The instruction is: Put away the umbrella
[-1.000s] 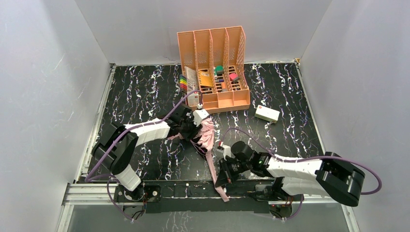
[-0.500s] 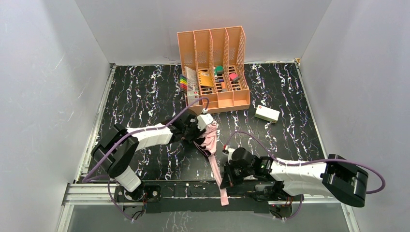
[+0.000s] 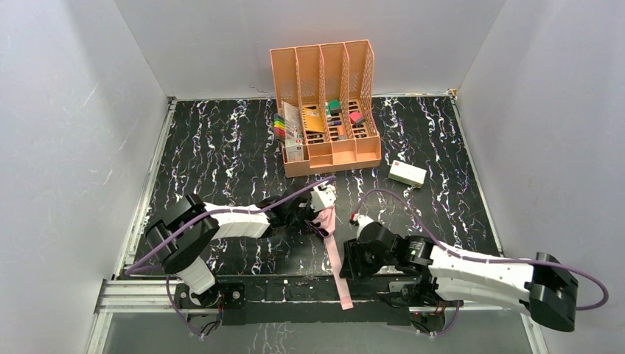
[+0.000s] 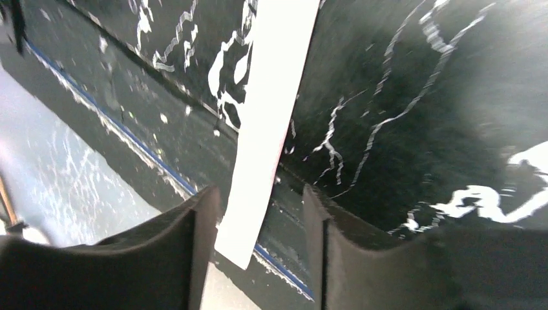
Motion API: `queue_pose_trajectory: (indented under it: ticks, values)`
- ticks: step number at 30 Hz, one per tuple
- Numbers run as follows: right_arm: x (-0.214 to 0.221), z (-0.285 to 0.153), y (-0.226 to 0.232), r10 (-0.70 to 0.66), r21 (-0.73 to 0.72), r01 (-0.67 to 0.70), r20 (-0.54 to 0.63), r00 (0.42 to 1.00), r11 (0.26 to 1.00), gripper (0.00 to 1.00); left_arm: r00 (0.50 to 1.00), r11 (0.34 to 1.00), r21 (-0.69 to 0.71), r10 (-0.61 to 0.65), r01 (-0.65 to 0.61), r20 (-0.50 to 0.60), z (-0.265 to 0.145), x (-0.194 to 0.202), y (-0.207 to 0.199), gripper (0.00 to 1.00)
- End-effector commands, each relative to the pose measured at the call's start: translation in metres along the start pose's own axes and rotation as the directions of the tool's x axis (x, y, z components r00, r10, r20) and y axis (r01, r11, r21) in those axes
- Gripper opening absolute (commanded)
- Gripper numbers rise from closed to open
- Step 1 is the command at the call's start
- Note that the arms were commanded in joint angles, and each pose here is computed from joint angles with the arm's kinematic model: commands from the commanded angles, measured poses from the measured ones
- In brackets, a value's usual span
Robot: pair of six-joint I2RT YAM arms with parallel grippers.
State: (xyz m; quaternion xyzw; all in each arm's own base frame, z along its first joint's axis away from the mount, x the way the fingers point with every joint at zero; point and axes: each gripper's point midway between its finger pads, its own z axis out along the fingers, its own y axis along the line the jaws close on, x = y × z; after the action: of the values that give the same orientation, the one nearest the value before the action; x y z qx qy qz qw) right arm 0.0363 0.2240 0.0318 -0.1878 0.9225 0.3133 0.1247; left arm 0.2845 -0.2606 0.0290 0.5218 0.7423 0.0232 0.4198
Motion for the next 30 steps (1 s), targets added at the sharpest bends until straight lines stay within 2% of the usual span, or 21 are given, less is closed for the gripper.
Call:
queue_pose_trajectory:
  ticks: [1,4,8,11,12,15,18,20,23,26,30]
  values:
    - [-0.055,-0.028,-0.015,0.019,0.133,-0.051,0.231,0.973,0.99,0.64,0.977,0.994,0.063,0.102,-0.092,-0.187,-0.008,0.065,-0.022,0.0]
    - [-0.095,-0.045,-0.029,0.004,0.193,-0.078,0.357,0.934,0.978,0.69,0.976,0.991,0.065,0.131,-0.121,-0.174,-0.008,0.063,-0.027,0.0]
    - [-0.16,-0.069,-0.05,-0.082,0.286,-0.079,0.511,0.856,0.955,0.68,0.97,0.982,0.049,0.189,-0.184,-0.152,-0.01,0.058,-0.032,0.0]
    - [-0.204,-0.083,-0.074,-0.109,0.33,-0.109,0.577,0.809,0.938,0.67,0.967,0.975,0.044,0.224,-0.22,-0.125,-0.013,0.053,-0.037,0.0]
    - [-0.218,-0.085,-0.074,-0.129,0.311,-0.073,0.583,0.802,0.947,0.67,0.965,0.972,0.045,0.232,-0.229,-0.122,-0.014,0.053,-0.038,0.0]
    - [-0.252,-0.082,-0.069,-0.204,0.217,0.099,0.538,0.818,0.971,0.72,0.956,0.963,0.056,0.269,-0.264,-0.115,-0.015,0.052,-0.043,0.0]
    - [-0.278,-0.073,-0.065,-0.294,0.159,0.248,0.478,0.827,0.956,0.76,0.945,0.95,0.072,0.309,-0.303,-0.109,-0.016,0.052,-0.05,0.0]
    - [-0.292,-0.065,-0.056,-0.368,0.103,0.363,0.466,0.805,0.926,0.77,0.937,0.942,0.082,0.333,-0.325,-0.109,-0.016,0.052,-0.053,0.0]
    - [-0.303,-0.05,-0.043,-0.512,0.009,0.56,0.418,0.751,0.828,0.79,0.927,0.931,0.087,0.362,-0.354,-0.101,-0.016,0.051,-0.058,0.0]
    - [-0.301,-0.039,-0.03,-0.57,-0.125,0.65,0.377,0.73,0.749,0.85,0.919,0.922,0.09,0.385,-0.377,-0.09,-0.017,0.05,-0.061,0.0]
    - [-0.299,-0.029,-0.026,-0.609,-0.198,0.682,0.324,0.724,0.704,0.9,0.908,0.91,0.096,0.411,-0.404,-0.081,-0.018,0.049,-0.065,0.0]
